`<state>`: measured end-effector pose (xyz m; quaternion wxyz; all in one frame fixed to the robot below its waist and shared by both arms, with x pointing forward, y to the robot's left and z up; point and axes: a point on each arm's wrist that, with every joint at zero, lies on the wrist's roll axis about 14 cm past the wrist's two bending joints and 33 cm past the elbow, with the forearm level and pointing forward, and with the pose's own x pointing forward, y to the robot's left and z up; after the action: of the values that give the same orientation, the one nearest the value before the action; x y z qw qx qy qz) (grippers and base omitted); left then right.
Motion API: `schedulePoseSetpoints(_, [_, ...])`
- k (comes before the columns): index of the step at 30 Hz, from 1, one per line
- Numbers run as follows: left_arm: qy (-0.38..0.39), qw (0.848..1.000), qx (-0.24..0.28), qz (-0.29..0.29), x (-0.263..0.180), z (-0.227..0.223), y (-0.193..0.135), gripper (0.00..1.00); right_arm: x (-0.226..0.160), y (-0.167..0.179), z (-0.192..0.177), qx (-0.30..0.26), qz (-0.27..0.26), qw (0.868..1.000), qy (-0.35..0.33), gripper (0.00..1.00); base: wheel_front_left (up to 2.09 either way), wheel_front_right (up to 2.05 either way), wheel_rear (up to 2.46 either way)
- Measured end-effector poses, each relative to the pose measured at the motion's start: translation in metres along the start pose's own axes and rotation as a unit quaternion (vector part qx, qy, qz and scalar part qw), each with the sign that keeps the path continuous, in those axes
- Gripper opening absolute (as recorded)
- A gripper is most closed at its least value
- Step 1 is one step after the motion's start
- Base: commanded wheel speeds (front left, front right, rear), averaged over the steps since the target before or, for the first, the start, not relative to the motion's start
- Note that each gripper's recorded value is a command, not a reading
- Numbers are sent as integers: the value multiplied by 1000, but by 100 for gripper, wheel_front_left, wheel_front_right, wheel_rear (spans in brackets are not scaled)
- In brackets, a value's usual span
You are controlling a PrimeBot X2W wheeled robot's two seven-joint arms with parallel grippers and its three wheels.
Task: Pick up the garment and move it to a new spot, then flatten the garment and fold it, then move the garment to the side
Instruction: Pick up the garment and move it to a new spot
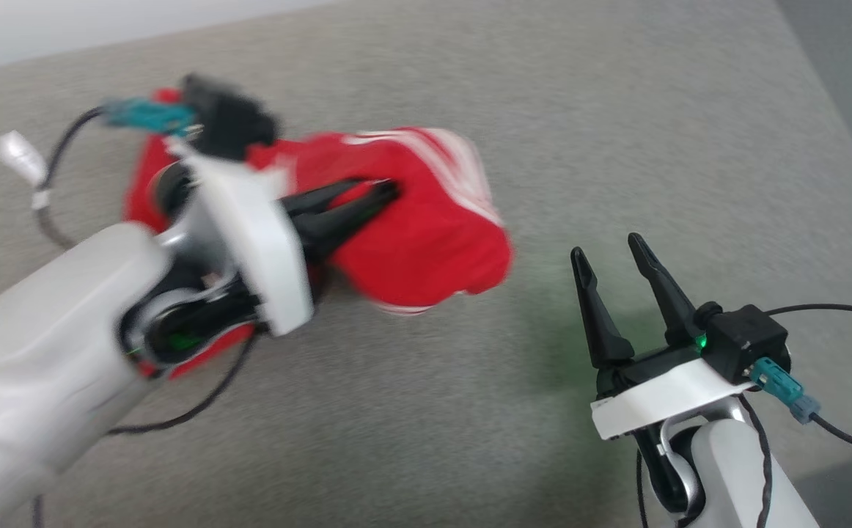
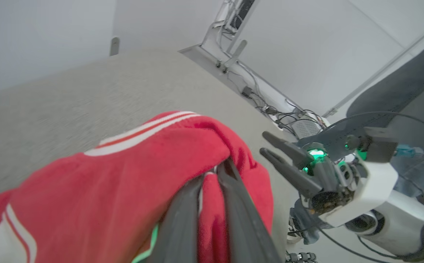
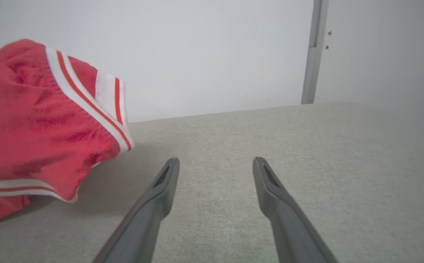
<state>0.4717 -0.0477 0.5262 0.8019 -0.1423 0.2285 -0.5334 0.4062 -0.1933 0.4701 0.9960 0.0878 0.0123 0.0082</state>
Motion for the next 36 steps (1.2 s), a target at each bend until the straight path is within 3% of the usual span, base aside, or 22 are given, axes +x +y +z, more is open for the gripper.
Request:
schedulePoseSetpoints(2, [-1,999,4,-43,25,5,-21,0,-6,-9,1,8,-17,1000,0,100,0,0,0])
schedulePoseSetpoints(5, [-17,995,-37,-86,54,16,-38,0,-19,-25,1,21,-47,999,1,100,0,0,0])
schedulePoseSetpoints(8, [5,997,-44,-62,72,4,-12,0,-35,-40,-2,31,-78,996,7,100,0,0,0])
schedulePoseSetpoints(16, [104,990,-42,82,79,-61,99,0,-72,-75,1,40,-152,988,9,100,0,0,0])
schedulePoseSetpoints(21, [140,985,-10,104,78,-79,117,0,-82,-81,0,40,-168,985,12,100,0,0,0])
schedulePoseSetpoints(29, [180,977,74,89,81,-92,117,0,-75,-76,-1,43,-160,986,12,100,0,0,0])
schedulePoseSetpoints(30, [181,976,81,87,81,-93,116,7,-73,-76,0,42,-157,987,11,100,0,0,0])
schedulePoseSetpoints(31, [178,977,86,84,82,-93,114,7,-70,-75,1,40,-154,987,9,100,0,0,0])
schedulePoseSetpoints(33, [168,978,91,79,83,-90,110,56,-66,-74,3,32,-148,988,6,100,0,0,0])
schedulePoseSetpoints(34, [160,980,94,78,82,-87,107,93,-65,-73,4,29,-146,989,5,100,0,0,0])
schedulePoseSetpoints(35, [150,981,95,78,81,-84,105,100,-64,-74,5,24,-144,989,5,100,0,0,0])
schedulePoseSetpoints(36, [140,982,99,76,79,-80,102,100,-63,-74,5,19,-143,990,4,100,0,0,0])
